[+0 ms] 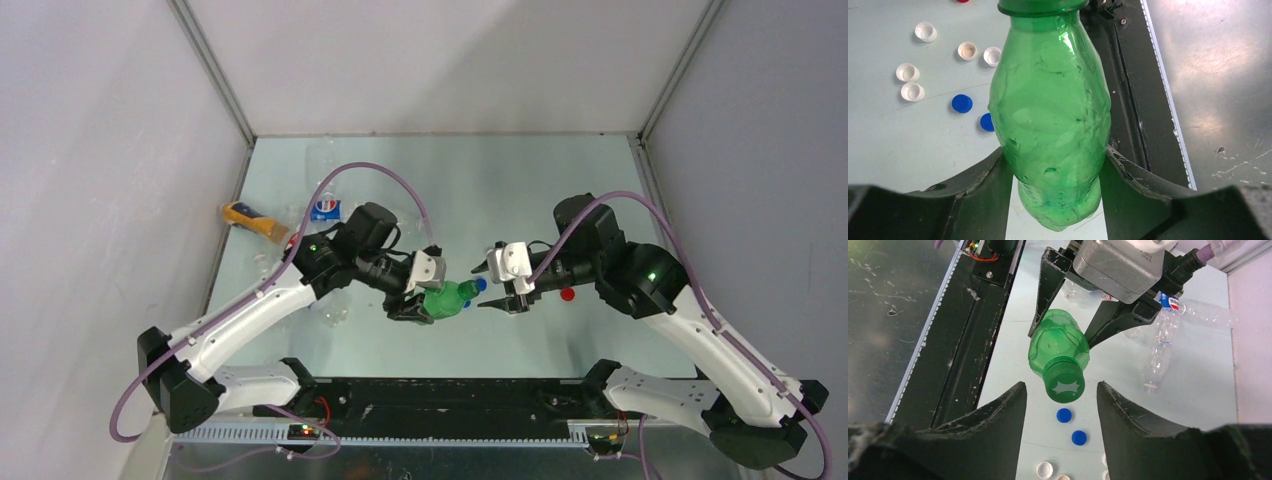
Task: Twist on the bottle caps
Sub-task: Screw the bottle cap onto the plastic bottle.
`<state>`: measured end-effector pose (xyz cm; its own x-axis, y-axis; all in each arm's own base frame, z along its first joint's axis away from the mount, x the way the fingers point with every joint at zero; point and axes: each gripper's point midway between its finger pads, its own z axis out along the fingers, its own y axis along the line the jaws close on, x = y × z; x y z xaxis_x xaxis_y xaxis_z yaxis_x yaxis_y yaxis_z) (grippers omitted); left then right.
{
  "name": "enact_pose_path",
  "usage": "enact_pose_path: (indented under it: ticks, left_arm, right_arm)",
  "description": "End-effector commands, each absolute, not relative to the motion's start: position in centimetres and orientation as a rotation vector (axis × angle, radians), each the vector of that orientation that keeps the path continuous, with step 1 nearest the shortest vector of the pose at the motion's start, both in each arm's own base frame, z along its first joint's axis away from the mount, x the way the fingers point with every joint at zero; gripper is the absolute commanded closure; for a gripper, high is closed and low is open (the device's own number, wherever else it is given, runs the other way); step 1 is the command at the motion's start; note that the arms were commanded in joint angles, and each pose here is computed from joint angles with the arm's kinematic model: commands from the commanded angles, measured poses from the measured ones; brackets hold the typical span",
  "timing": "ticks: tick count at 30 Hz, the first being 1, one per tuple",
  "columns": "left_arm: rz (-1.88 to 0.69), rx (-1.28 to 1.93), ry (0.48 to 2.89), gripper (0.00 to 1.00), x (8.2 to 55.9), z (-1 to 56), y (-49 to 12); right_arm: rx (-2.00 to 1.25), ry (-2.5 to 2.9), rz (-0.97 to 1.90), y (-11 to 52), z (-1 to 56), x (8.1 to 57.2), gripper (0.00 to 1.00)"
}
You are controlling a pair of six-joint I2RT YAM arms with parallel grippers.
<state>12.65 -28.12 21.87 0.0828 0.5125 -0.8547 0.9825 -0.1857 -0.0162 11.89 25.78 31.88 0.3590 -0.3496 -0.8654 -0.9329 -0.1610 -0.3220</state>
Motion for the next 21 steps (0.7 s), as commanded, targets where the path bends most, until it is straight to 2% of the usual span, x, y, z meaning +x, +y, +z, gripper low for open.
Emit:
enact_pose_path:
  ticks: [1, 14, 18, 21]
  left_arm:
    - [-1.037, 1.772, 1.391, 0.99, 12.4, 23.9, -28.5]
    - [-1.031, 1.771, 1.381, 0.99, 12.5, 24.0, -28.6]
    - [-1.025, 1.770, 1.377, 0.99, 12.5, 24.2, -28.6]
    - [-1.019, 1.768, 1.374, 0.99, 12.6, 24.3, -28.6]
  right_arm:
    - [-1.737, 1.091, 0.802, 26.3, 31.8, 11.7, 0.45]
    - [-1.761, 1.101, 0.821, 26.9, 31.1, 11.7, 0.54]
    - [-1.770, 1.116, 0.820, 26.9, 30.7, 11.8, 0.60]
    - [-1.775, 1.137, 0.824, 27.0, 30.3, 11.9, 0.69]
